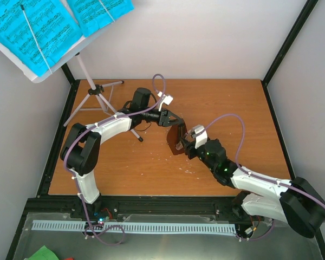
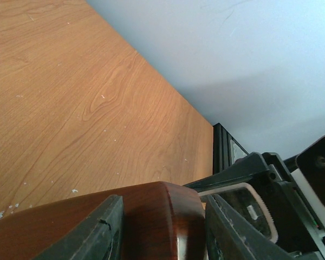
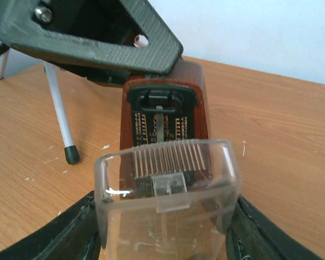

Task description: Pack up the instrument practice props

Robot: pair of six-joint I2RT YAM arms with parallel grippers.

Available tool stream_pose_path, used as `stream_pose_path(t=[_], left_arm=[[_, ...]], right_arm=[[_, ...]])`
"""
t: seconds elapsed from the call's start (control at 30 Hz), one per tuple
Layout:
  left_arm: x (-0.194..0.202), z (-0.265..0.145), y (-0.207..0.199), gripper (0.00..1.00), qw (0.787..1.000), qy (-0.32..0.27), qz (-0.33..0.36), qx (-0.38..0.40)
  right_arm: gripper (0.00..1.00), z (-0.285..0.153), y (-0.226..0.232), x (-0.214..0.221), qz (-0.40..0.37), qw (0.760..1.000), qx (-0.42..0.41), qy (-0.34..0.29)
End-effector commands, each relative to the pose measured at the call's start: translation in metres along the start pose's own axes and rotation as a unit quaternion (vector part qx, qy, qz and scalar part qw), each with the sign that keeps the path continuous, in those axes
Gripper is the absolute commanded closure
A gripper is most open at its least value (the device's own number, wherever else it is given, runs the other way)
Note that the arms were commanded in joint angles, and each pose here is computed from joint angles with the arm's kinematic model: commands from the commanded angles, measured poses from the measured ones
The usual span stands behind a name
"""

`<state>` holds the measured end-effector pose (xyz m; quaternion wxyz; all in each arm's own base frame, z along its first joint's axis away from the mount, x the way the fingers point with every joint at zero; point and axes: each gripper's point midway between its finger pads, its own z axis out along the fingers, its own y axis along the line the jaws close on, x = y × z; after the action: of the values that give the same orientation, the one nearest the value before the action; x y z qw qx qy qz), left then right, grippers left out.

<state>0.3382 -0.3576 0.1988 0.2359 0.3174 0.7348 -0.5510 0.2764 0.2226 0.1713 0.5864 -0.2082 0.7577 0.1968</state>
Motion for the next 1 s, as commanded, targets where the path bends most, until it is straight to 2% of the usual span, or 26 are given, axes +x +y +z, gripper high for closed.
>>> stream_pose_path(t=[0.0, 0.47, 0.97], left_arm=[[0.018, 0.005, 0.022, 0.58, 0.999, 0.024, -0.02, -0.039], [0.024, 0.005, 0.033, 0.58, 0.997, 0.029, -0.038, -0.063], [0.025, 0.005, 0.035, 0.58, 0.996, 0.027, -0.058, -0.069]], right_arm=[[0.6, 0.006, 0.002, -0.014, 0.014, 0.999, 0.003, -0.034], [0.61, 0.004, 0.0, -0.027, 0.034, 0.997, 0.029, -0.062], [0.63, 0.008, 0.001, -0.022, 0.036, 0.994, 0.058, -0.081]])
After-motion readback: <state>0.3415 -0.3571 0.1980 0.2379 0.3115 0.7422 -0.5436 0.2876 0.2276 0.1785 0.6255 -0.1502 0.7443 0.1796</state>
